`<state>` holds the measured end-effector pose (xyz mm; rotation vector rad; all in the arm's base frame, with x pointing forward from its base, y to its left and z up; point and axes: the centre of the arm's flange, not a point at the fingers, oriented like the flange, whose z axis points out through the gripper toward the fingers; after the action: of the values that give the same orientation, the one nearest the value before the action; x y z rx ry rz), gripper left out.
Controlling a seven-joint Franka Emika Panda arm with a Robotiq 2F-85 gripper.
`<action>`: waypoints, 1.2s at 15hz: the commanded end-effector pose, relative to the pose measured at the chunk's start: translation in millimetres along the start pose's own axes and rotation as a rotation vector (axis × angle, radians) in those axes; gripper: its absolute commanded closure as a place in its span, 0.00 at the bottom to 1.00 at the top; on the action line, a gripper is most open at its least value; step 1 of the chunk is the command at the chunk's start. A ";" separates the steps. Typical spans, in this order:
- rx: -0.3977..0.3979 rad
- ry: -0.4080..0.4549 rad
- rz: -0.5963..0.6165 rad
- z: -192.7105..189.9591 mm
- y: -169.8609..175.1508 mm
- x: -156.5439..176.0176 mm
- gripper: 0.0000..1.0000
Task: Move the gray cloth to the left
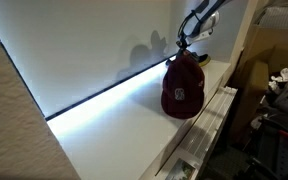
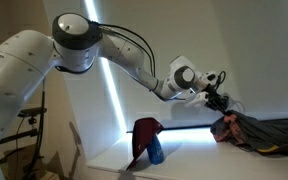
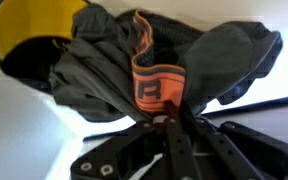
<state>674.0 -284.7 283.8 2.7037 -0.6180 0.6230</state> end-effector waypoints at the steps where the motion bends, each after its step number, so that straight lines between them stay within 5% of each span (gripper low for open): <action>1: -0.011 0.188 -0.087 -93.8 22.0 12.9 0.98; 4: 0.018 0.308 -0.142 -157.2 57.0 21.9 0.98; 8: 0.150 0.428 -0.249 -233.0 91.4 4.3 0.98; 12: 0.174 0.488 -0.414 -313.8 72.5 -33.8 0.98; 13: 0.135 0.526 -0.377 -335.0 64.5 -43.4 0.98; 14: 0.114 0.554 -0.235 -329.9 -27.1 6.3 0.98; 18: 0.146 0.606 -0.035 -378.5 -32.0 16.3 0.98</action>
<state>541.4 -184.5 587.4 2.5136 -0.1896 1.3663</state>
